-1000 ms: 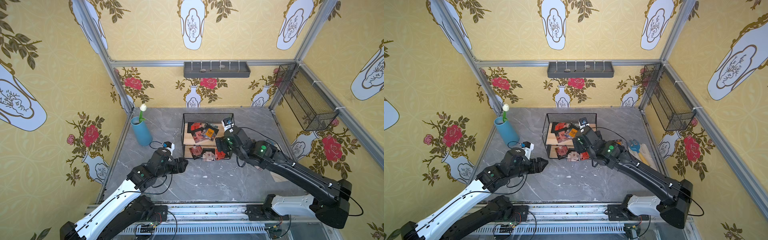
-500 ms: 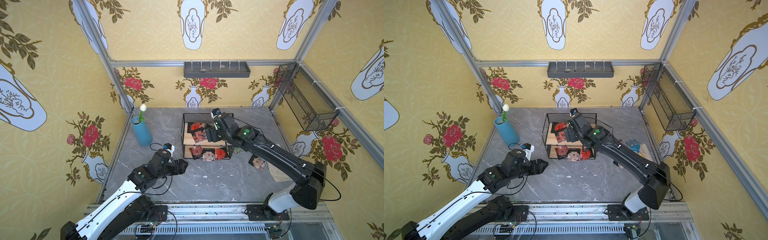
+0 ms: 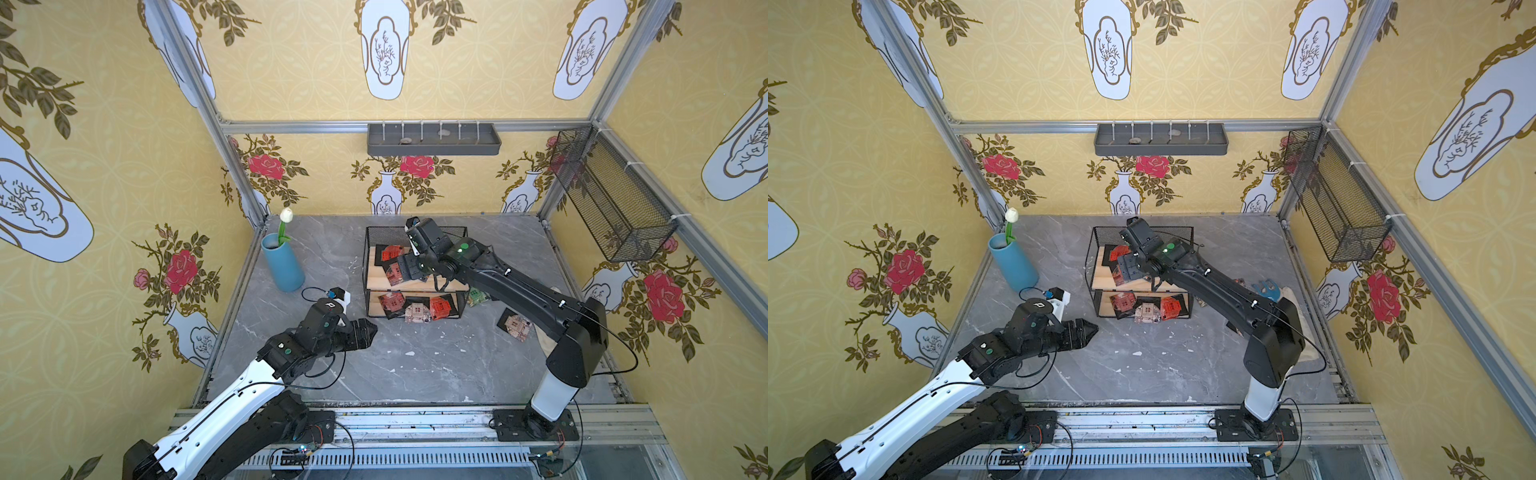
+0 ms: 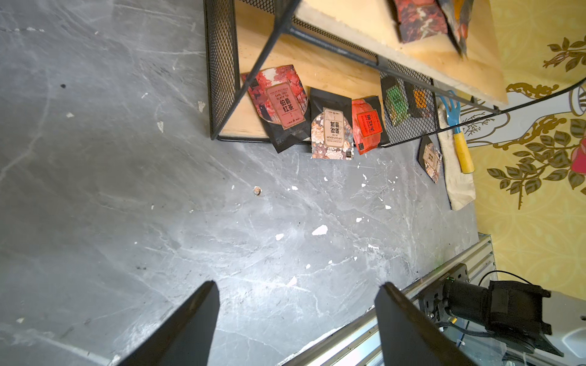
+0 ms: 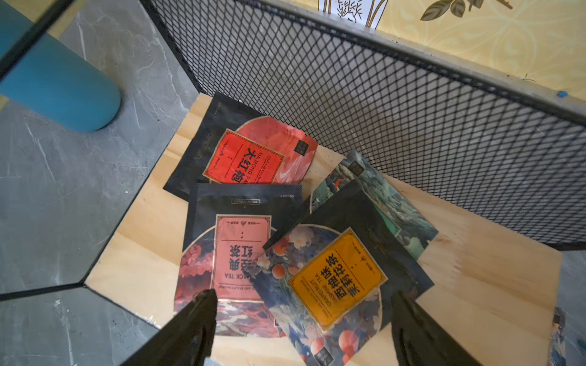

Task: Remove the tea bags from the shelf
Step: Adjust the tea bag on the shelf.

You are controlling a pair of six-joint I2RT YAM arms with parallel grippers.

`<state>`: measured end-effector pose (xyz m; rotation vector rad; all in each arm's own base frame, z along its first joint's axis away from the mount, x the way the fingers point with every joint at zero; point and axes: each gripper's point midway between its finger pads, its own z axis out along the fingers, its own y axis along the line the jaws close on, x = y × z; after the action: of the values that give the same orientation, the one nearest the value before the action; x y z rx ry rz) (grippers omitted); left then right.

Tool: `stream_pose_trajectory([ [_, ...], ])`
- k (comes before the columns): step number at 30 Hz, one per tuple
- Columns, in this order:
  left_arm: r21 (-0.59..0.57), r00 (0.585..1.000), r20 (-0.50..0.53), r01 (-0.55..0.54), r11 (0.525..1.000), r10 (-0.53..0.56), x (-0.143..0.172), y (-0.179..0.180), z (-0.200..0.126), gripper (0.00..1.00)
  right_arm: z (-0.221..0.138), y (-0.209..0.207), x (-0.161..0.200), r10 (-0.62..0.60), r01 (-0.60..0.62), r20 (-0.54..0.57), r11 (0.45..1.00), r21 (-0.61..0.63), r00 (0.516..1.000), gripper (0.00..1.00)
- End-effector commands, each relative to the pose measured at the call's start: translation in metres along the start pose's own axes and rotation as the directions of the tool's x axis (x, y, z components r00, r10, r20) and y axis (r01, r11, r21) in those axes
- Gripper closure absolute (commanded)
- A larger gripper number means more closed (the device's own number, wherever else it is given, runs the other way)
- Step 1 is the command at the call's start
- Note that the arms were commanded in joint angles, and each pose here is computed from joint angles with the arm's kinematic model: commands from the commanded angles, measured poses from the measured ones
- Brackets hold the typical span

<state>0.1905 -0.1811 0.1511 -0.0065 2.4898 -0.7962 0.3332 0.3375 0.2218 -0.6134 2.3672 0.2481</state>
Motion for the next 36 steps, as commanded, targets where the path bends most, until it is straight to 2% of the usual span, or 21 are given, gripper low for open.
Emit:
stream_pose_trajectory([
  [1,0.018,1.000,0.009,0.000,1.000,0.000,-0.002,-0.003,0.001,0.13,0.004,-0.001,0.000,-0.009,0.010,-0.011,1.000,0.021,1.000,0.12],
  [24,0.008,1.000,0.009,0.004,1.000,-0.004,-0.001,0.000,0.003,0.14,0.040,0.004,0.024,-0.007,0.008,-0.103,1.000,0.009,0.995,0.13],
  [36,0.004,1.000,0.006,0.008,1.000,-0.008,0.000,0.001,0.003,0.14,0.042,0.001,0.030,0.010,-0.010,-0.115,1.000,0.003,0.993,0.26],
])
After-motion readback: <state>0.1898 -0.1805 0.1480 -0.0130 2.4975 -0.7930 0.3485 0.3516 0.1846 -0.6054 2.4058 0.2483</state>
